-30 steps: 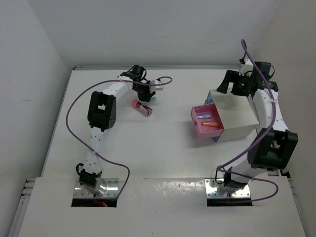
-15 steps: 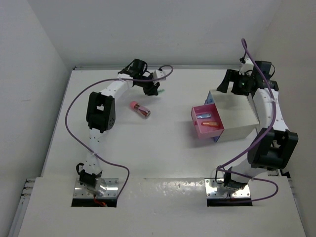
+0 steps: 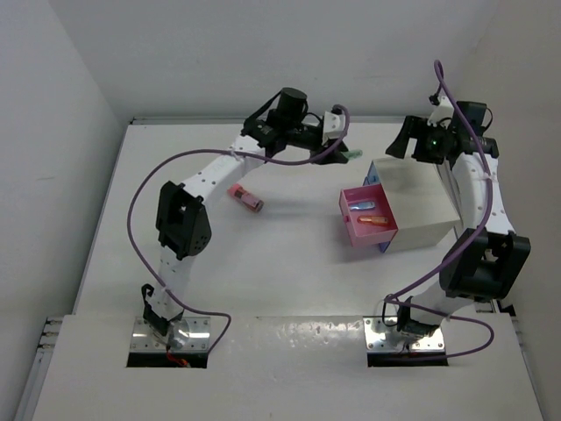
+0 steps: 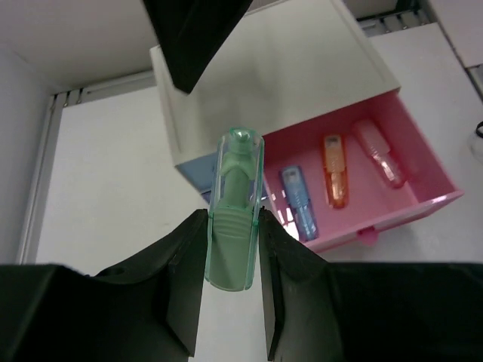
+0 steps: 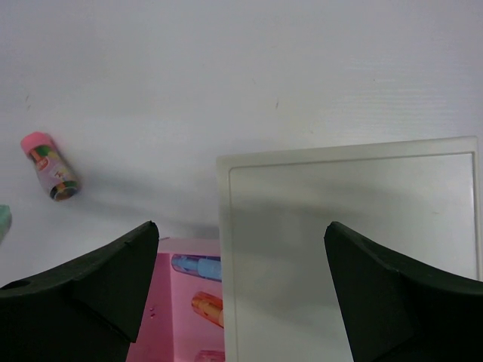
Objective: Sort the stationery into containers
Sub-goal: Place the pen in the drawer.
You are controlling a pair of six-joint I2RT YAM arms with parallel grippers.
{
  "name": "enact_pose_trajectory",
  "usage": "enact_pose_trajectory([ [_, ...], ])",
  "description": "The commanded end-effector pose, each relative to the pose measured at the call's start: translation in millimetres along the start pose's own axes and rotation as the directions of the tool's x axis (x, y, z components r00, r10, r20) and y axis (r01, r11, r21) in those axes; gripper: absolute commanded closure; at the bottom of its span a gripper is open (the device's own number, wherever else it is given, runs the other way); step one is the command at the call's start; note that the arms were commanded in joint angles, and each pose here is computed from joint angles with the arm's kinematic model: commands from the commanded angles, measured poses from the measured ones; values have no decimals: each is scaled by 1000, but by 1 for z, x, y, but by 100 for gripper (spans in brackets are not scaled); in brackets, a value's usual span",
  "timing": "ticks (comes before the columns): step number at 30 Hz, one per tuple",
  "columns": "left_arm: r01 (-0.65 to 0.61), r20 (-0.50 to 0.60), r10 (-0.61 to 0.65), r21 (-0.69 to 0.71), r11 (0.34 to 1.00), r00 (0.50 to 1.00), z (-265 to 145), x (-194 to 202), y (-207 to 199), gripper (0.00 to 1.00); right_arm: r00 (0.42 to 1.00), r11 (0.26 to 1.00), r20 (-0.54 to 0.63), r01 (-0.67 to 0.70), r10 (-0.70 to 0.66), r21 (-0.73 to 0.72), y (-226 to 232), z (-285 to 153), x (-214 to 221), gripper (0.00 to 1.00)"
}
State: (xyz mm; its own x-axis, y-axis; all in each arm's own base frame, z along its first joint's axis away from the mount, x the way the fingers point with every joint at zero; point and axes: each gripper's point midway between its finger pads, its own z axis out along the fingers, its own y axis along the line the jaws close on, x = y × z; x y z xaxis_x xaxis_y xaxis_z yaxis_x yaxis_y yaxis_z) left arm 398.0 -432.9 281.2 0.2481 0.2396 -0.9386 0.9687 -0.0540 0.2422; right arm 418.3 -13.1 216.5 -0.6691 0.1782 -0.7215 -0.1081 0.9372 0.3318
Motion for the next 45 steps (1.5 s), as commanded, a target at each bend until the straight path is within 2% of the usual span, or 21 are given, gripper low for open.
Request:
enact_pose_trajectory([
  [1,-13,92,10,32,999,996,7,-34,-10,95,999,1000,32,7,-6,-30,10,-10,-14,11],
  [4,-23,100,18,44,999,995,25,-39,-22,95,1000,999,26,7,-6,-36,11,-13,-12,11],
  [12,30,77,-40,123,992,996,75,-21,-60,95,999,999,-36,23,-24,-21,7,-21,9,12],
  [21,95,5,-96,140,986,995,92,5,-80,91,998,1000,-67,21,-21,1,-3,-28,24,18],
  [23,95,-11,-95,130,987,995,93,10,-80,83,996,999,-76,38,-38,-3,-3,-28,26,33],
  [24,98,-20,-97,128,987,995,93,12,-80,72,996,999,-80,43,-43,-5,-3,-28,28,37],
  [25,93,-26,-90,115,989,996,95,12,-80,66,995,999,-92,47,-47,-2,-5,-27,31,44],
  [26,91,-29,-89,108,990,996,95,12,-78,59,994,999,-98,49,-49,2,-6,-27,32,48],
  [27,94,-36,-90,106,990,995,95,13,-78,46,993,999,-107,54,-53,4,-7,-26,33,50],
  [29,91,-41,-88,88,992,995,95,11,-74,34,990,998,-130,59,-57,14,-11,-25,38,55],
  [34,109,8,-109,24,994,994,85,-17,-57,32,976,988,-163,152,-144,34,-19,-26,48,61],
  [37,149,62,-148,-14,989,987,61,-46,-45,38,959,976,-187,219,-211,21,-16,-26,56,67],
  [38,162,74,-160,-31,986,984,54,-50,-42,42,948,966,-191,260,-254,5,-11,-25,58,70],
  [39,226,54,-223,-52,973,973,46,-34,-39,46,943,959,-183,284,-277,14,-11,-26,58,71],
  [40,220,78,-213,-87,972,974,30,-49,-34,57,939,956,-192,293,-286,9,-10,-25,65,72],
  [42,311,46,-307,-128,942,951,16,-22,-33,71,925,943,-193,334,-326,5,-8,-23,69,76],
  [43,329,49,-325,-156,931,944,7,-25,-32,78,921,941,-201,339,-332,1,-7,-23,73,77],
  [44,366,30,-366,-161,917,930,3,-15,-35,90,914,935,-205,355,-349,-8,-5,-22,75,77],
  [45,406,10,-410,-167,898,912,-1,-1,-37,94,911,934,-214,357,-352,-16,-4,-21,78,78],
])
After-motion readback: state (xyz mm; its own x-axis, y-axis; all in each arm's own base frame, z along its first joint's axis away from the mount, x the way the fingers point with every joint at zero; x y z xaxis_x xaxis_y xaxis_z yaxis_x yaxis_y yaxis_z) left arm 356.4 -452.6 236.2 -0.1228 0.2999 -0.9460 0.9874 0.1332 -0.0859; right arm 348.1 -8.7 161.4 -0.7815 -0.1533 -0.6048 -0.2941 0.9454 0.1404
